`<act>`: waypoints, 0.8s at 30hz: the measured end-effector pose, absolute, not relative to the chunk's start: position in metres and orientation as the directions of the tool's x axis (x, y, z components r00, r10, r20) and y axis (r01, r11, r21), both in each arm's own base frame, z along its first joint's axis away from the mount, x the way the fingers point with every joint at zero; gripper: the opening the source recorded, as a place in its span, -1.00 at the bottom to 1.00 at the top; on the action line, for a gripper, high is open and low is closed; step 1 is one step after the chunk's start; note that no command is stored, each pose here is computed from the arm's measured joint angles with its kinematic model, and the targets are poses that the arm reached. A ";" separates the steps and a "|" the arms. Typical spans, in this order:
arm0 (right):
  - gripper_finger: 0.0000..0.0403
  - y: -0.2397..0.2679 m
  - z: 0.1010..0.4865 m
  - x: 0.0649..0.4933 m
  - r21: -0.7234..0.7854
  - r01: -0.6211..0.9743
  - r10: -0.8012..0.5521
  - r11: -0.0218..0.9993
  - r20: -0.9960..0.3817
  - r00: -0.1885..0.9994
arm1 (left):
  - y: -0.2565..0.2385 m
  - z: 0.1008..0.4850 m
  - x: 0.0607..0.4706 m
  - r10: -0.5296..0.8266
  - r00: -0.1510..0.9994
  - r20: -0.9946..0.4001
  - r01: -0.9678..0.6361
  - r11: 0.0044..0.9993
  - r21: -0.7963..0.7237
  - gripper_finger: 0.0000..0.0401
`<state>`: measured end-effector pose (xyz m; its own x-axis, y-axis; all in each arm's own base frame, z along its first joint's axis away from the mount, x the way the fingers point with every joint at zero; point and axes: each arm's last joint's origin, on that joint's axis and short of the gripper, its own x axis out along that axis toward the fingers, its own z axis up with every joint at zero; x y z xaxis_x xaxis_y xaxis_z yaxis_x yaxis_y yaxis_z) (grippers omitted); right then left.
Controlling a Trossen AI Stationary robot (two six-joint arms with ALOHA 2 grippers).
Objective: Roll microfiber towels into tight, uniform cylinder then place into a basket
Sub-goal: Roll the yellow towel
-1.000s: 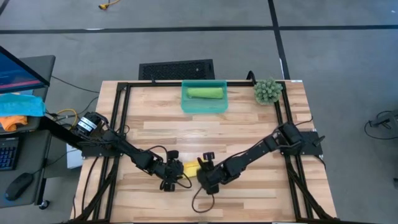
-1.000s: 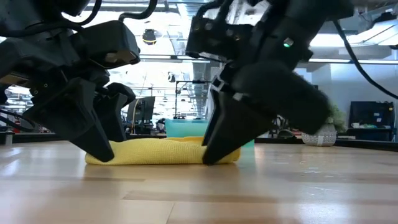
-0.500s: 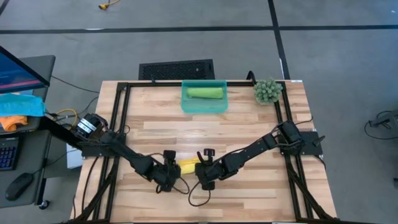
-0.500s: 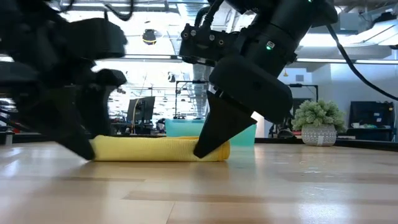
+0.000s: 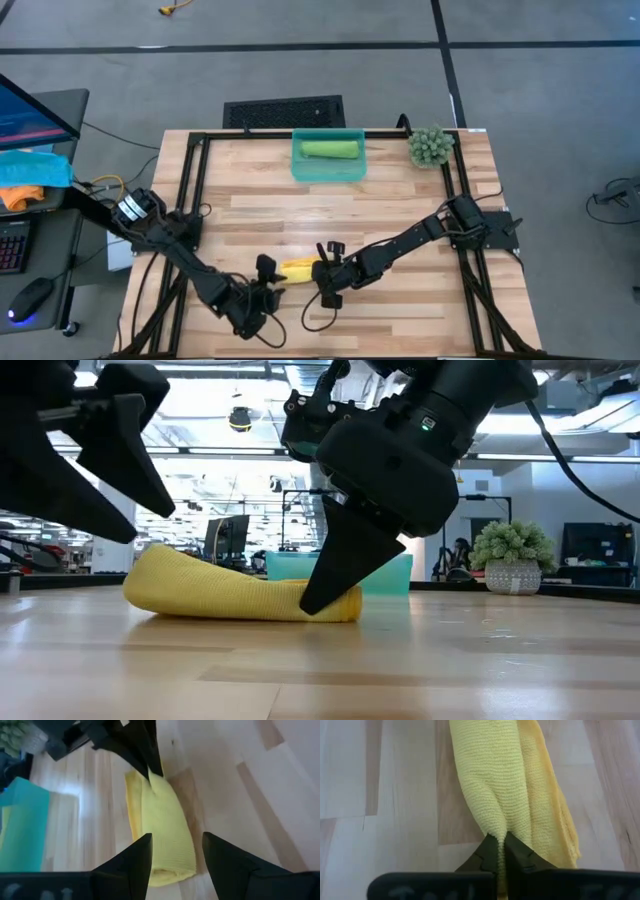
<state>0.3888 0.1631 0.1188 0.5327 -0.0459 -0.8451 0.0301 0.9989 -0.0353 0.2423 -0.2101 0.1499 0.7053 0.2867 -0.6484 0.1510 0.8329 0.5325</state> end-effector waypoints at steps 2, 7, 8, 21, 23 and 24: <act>-0.89 0.163 0.119 0.389 -0.035 0.030 -0.046 0.999 -0.845 0.533 | -0.211 0.150 0.242 0.282 0.708 -0.647 0.156 0.831 0.533 -0.17; -0.92 0.161 0.119 0.390 -0.023 0.042 -0.042 0.999 -0.847 0.530 | -0.203 0.149 0.250 0.250 0.678 -0.691 0.195 0.845 0.497 -0.17; -0.90 0.161 0.119 0.390 -0.016 0.052 -0.041 0.999 -0.847 0.530 | -0.202 0.149 0.252 0.238 0.674 -0.699 0.204 0.850 0.485 -0.17; -0.89 0.161 0.119 0.390 -0.008 0.055 -0.036 0.998 -0.848 0.529 | -0.178 0.128 0.254 0.228 0.661 -0.715 0.208 0.860 0.466 -0.17; -0.86 0.161 0.119 0.390 -0.007 0.054 -0.034 0.999 -0.848 0.528 | -0.175 0.125 0.254 0.213 0.651 -0.729 0.213 0.870 0.444 -0.17; -0.86 0.161 0.119 0.390 -0.007 0.054 -0.034 0.999 -0.848 0.528 | -0.174 0.123 0.254 0.197 0.648 -0.736 0.216 0.879 0.426 -0.17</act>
